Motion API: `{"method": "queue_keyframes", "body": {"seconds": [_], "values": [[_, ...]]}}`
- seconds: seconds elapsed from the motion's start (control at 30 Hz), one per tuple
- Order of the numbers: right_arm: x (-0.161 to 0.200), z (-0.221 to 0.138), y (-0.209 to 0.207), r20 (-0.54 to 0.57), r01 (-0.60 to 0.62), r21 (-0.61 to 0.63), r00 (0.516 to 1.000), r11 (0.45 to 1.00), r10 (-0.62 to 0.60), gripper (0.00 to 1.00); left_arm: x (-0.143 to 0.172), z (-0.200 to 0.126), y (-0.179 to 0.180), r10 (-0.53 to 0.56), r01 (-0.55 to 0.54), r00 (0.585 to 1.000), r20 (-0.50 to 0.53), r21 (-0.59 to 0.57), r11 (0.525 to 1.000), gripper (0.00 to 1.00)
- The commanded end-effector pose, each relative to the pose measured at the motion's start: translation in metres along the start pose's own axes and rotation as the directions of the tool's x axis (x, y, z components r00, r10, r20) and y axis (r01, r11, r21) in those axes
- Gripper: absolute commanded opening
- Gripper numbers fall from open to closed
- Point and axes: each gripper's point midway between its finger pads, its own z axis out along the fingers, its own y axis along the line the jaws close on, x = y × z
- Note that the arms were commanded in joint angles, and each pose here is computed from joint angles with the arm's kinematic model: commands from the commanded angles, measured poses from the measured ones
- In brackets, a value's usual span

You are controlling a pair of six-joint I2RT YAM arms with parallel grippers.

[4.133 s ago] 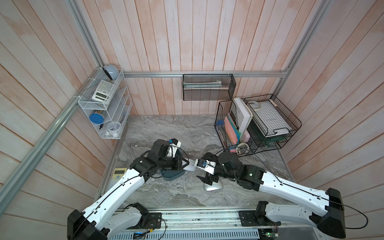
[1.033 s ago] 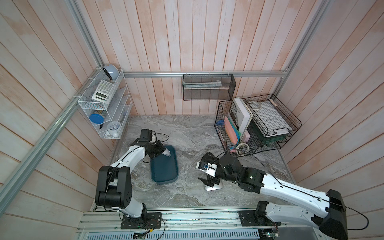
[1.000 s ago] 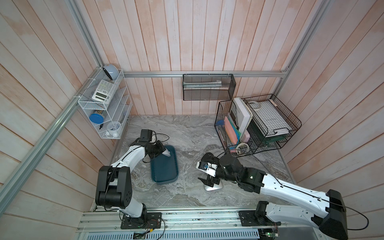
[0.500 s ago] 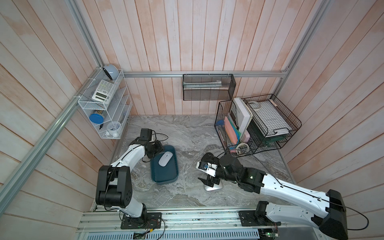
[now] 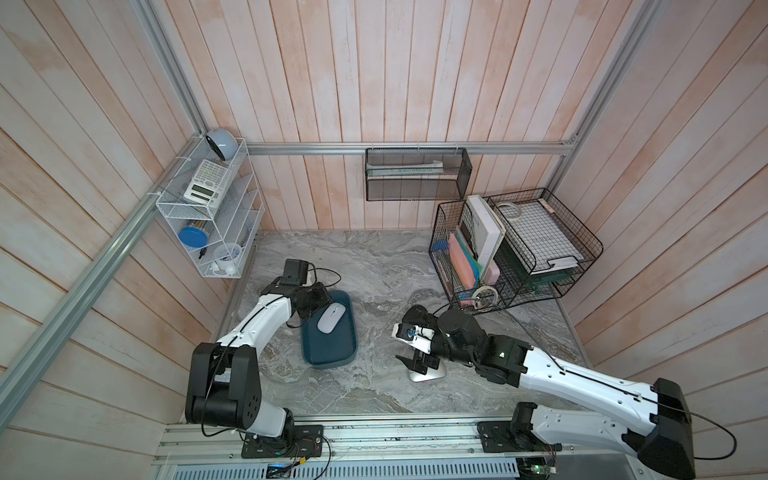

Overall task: Put the mouse in the storage box
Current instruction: Place the mouse in the storage box.

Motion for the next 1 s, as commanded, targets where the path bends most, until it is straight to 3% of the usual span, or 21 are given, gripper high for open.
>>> {"method": "queue_keyframes", "body": {"seconds": [0.0, 0.47, 0.97], "values": [[0.001, 0.001, 0.002, -0.003, 0.004, -0.004, 1.0, 1.0, -0.004, 0.96, 0.022, 0.004, 0.001, 0.02, -0.02, 0.999, -0.032, -0.012, 1.0, 0.4], [-0.001, 0.001, 0.002, 0.004, 0.0, -0.003, 1.0, 1.0, 0.0, 0.96, 0.079, 0.024, 0.022, 0.031, -0.038, 0.993, -0.116, -0.058, 0.998, 0.29], [0.0, -0.001, 0.002, 0.001, 0.003, -0.001, 1.0, 1.0, -0.003, 0.96, 0.058, 0.046, 0.044, 0.064, -0.084, 0.993, -0.1, -0.219, 0.972, 0.27]]}}
